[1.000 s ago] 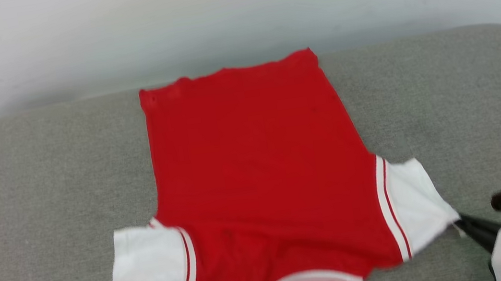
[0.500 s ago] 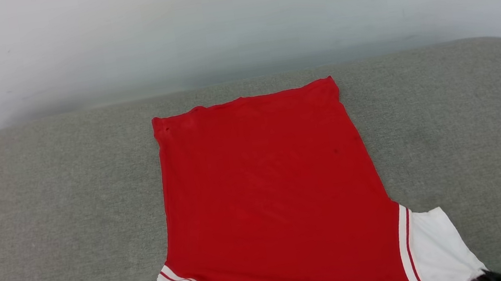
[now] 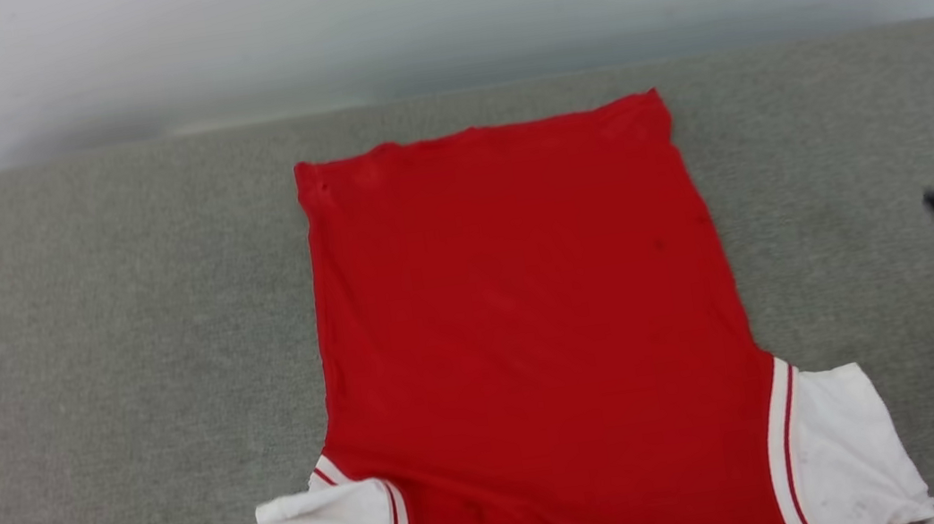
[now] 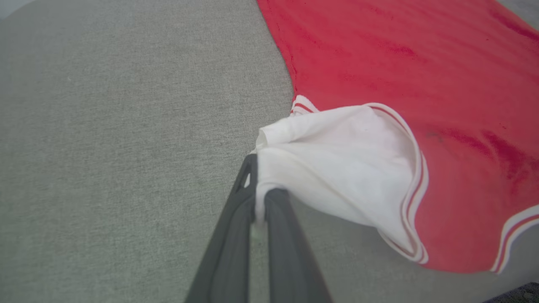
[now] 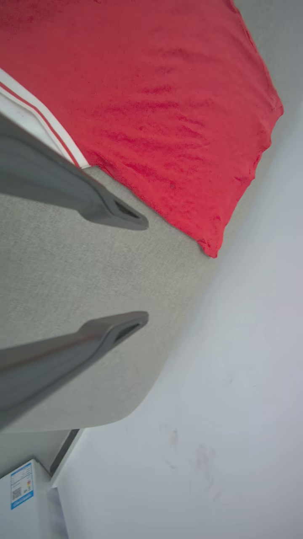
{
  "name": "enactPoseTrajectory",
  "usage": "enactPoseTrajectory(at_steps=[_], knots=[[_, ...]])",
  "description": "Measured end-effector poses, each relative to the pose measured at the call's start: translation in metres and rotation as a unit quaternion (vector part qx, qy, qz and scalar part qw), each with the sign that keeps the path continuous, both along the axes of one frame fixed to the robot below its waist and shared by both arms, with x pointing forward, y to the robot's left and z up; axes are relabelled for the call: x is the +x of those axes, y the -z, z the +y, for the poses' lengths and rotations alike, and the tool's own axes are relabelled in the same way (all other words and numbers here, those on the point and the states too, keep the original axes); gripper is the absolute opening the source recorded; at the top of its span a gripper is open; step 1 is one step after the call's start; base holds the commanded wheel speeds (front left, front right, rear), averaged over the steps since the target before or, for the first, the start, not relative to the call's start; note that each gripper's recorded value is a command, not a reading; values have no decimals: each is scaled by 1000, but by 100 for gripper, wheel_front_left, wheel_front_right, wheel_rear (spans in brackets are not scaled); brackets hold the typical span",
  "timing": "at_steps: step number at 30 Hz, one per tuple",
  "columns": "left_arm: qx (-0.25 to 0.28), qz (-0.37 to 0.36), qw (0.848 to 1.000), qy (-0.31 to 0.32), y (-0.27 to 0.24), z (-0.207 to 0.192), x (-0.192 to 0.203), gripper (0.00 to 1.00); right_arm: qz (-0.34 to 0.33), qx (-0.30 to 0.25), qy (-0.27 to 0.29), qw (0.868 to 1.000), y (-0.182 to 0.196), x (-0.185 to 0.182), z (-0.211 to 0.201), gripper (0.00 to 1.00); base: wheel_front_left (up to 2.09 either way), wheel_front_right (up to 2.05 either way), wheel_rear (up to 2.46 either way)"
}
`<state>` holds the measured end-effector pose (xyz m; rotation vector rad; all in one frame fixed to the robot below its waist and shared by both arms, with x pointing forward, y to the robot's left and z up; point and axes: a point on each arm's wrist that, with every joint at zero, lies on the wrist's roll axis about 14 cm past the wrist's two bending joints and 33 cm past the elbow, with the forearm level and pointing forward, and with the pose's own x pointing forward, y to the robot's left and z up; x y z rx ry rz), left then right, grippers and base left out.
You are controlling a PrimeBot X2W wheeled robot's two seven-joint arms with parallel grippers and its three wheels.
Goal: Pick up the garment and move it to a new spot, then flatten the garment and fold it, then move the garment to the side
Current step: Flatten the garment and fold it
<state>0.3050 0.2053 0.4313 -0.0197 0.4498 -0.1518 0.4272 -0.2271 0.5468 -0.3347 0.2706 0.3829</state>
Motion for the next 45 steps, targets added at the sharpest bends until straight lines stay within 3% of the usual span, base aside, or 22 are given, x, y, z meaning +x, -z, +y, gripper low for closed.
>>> enactPoseTrajectory(at_steps=[4,7,11,18,27,32,36,37,40,45], knots=[[3,-16,1000,2,-4,-3,16,0,-15,-12,-6,1000,-35,47,12,100,0,0,0],[1,-23,1000,2,-3,-6,27,0,35,-29,-9,999,-33,77,22,100,0,0,0],[-18,-27,999,-9,-1,-9,42,0,146,-57,-17,987,-4,109,40,100,0,0,0],[0,-20,1000,-13,14,-2,58,0,307,-89,-5,948,52,160,61,100,0,0,0],[7,0,999,-37,38,5,69,0,376,-84,-1,923,131,216,102,100,0,0,0],[18,19,999,-46,52,12,65,0,414,-84,-15,906,183,217,121,100,0,0,0],[21,21,998,-49,57,14,66,0,419,-86,-27,904,196,216,126,100,0,0,0],[21,19,998,-50,57,14,67,0,416,-84,-28,905,196,216,125,2,0,0,0],[23,10,998,-49,53,15,70,0,405,-83,-35,910,190,212,127,0,0,0,0],[24,-5,998,-55,43,18,65,0,356,-67,-42,931,154,211,129,0,0,0,0]])
